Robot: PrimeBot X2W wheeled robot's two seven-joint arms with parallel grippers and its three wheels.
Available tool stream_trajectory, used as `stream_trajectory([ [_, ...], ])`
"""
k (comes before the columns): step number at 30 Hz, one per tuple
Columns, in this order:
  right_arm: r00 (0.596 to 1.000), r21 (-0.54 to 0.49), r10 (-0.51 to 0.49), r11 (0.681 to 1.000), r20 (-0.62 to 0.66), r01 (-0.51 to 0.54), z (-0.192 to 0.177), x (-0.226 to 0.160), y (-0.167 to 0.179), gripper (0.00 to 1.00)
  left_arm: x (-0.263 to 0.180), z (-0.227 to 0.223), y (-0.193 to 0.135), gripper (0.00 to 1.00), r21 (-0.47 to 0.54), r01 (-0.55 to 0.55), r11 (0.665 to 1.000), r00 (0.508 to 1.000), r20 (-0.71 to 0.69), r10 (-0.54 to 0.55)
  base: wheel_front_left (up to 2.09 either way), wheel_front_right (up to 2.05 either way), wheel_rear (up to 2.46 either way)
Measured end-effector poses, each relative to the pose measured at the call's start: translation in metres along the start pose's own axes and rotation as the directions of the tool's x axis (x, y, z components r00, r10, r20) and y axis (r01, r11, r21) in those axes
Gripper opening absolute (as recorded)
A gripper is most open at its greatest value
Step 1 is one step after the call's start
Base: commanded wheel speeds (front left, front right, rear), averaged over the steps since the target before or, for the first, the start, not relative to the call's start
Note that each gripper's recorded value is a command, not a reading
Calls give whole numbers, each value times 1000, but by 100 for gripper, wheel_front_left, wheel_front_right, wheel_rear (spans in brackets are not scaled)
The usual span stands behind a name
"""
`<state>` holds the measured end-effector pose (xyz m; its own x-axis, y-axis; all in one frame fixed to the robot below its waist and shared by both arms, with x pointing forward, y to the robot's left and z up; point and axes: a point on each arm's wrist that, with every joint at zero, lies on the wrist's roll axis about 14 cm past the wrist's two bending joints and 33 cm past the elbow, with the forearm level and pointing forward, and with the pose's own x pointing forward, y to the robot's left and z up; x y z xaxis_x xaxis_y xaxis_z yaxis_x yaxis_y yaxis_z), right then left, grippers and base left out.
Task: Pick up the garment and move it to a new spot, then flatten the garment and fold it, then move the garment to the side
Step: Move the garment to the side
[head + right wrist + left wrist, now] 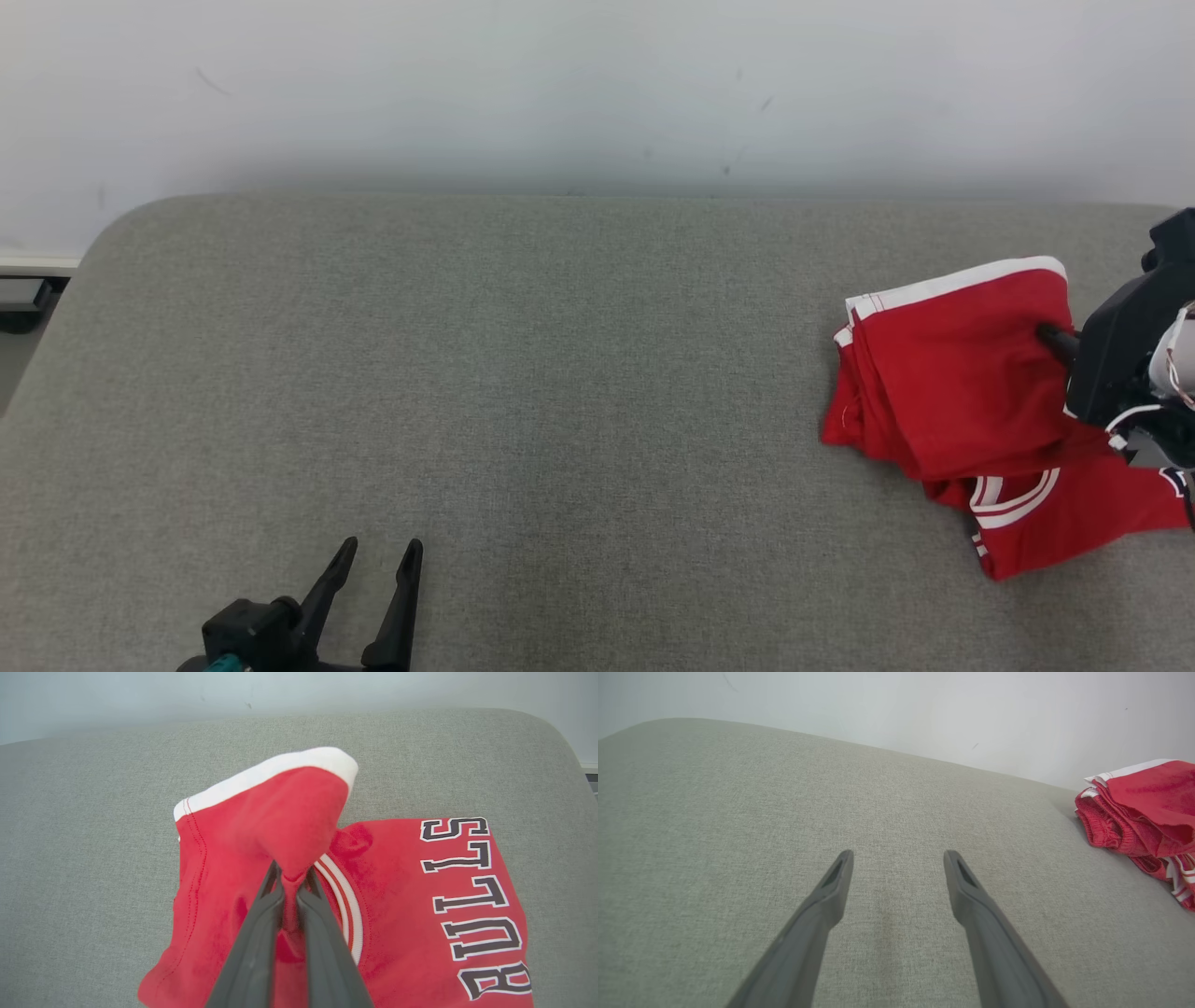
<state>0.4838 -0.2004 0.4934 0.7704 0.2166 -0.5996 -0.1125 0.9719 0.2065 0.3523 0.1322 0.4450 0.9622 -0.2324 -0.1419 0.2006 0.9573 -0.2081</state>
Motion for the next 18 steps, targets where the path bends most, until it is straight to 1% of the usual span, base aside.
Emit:
stream_trajectory([
  [4,1000,-2,-29,1000,-2,29,8,-1,-10,0,4,-3,-3,100,0,20,1000,1000,-10,-20,0,0,0],
  [8,996,-31,-92,995,-15,91,13,-2,-29,0,12,0,-6,100,5,38,999,999,-7,-38,0,0,0],
  [9,996,-31,-92,995,-15,91,13,-2,-29,0,12,0,-6,100,5,38,999,999,-7,-38,0,0,0],
  [10,992,-43,-127,991,-23,126,15,-2,-39,0,16,2,-9,100,9,54,998,999,-3,-54,0,0,0],
  [12,989,-43,-144,989,-27,143,16,-2,-44,0,19,3,-9,100,10,58,998,998,-2,-58,0,0,0],
  [16,977,-42,-200,979,-76,198,6,2,-63,0,23,1,-9,100,8,66,998,998,-9,-66,0,0,0],
  [18,969,-67,-229,973,-96,223,3,3,-71,0,25,2,-8,100,6,69,998,998,-8,-69,0,0,0],
])
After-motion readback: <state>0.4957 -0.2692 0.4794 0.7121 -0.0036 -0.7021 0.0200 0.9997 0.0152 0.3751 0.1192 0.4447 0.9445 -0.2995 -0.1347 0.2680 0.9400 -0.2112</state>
